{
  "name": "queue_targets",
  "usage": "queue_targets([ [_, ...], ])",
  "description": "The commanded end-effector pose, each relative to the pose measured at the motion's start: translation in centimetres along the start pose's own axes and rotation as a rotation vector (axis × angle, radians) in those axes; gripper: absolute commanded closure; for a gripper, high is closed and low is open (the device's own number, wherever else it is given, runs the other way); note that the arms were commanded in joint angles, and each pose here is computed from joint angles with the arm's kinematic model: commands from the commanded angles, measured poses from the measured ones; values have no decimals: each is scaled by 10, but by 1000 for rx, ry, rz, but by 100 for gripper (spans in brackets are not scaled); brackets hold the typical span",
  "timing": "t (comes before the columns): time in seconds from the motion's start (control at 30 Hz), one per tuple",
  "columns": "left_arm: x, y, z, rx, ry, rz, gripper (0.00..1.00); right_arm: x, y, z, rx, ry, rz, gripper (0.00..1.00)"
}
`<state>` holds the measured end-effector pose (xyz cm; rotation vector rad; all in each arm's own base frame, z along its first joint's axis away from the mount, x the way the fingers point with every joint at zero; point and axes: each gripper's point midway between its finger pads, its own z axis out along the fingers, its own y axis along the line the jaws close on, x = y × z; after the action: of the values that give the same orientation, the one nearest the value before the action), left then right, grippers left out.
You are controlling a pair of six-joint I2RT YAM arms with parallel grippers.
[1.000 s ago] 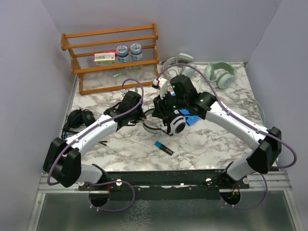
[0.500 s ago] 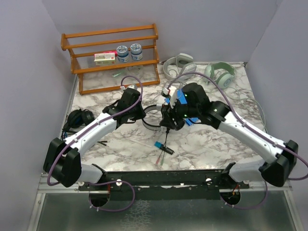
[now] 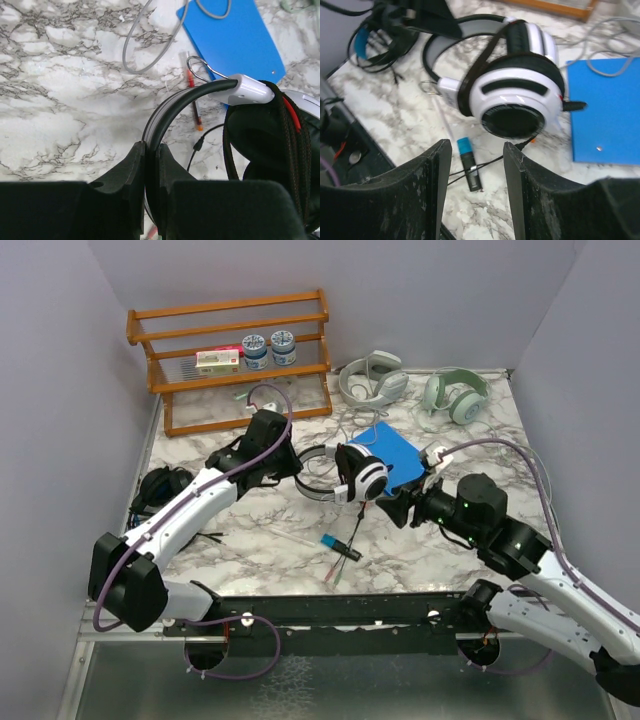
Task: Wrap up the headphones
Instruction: Wrap the headphones cable around the headphones.
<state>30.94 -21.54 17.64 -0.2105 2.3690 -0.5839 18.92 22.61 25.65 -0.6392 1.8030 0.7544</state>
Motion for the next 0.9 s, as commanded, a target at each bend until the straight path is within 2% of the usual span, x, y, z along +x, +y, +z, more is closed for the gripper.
queue_targets([
  [0.0,-43,-40,-45,134,-100,-37,100,-13,-37,-15,217,-144,91,45],
  [0.13,-57,-56,-70,184,-117,-43,100,-6,-32,-25,180,-199,125,45],
  [0.27,-64,-75,-92,252,-89,-56,100,-15,-15,-38,64,-332,118,43],
  [0.33,-67,-85,-103,283,-72,-61,100,-14,-16,-42,59,-380,129,39],
  [0.47,-74,-102,-125,347,-64,-71,100,3,-27,-33,102,-379,152,22],
  [0.57,-81,-111,-141,385,-80,-73,100,12,-27,-18,87,-364,156,15],
  [0.7,-87,-124,-167,444,-89,-84,100,24,-27,4,74,-342,183,12],
  [0.87,-91,-136,-197,519,-98,-94,100,30,-23,25,34,-348,201,17],
])
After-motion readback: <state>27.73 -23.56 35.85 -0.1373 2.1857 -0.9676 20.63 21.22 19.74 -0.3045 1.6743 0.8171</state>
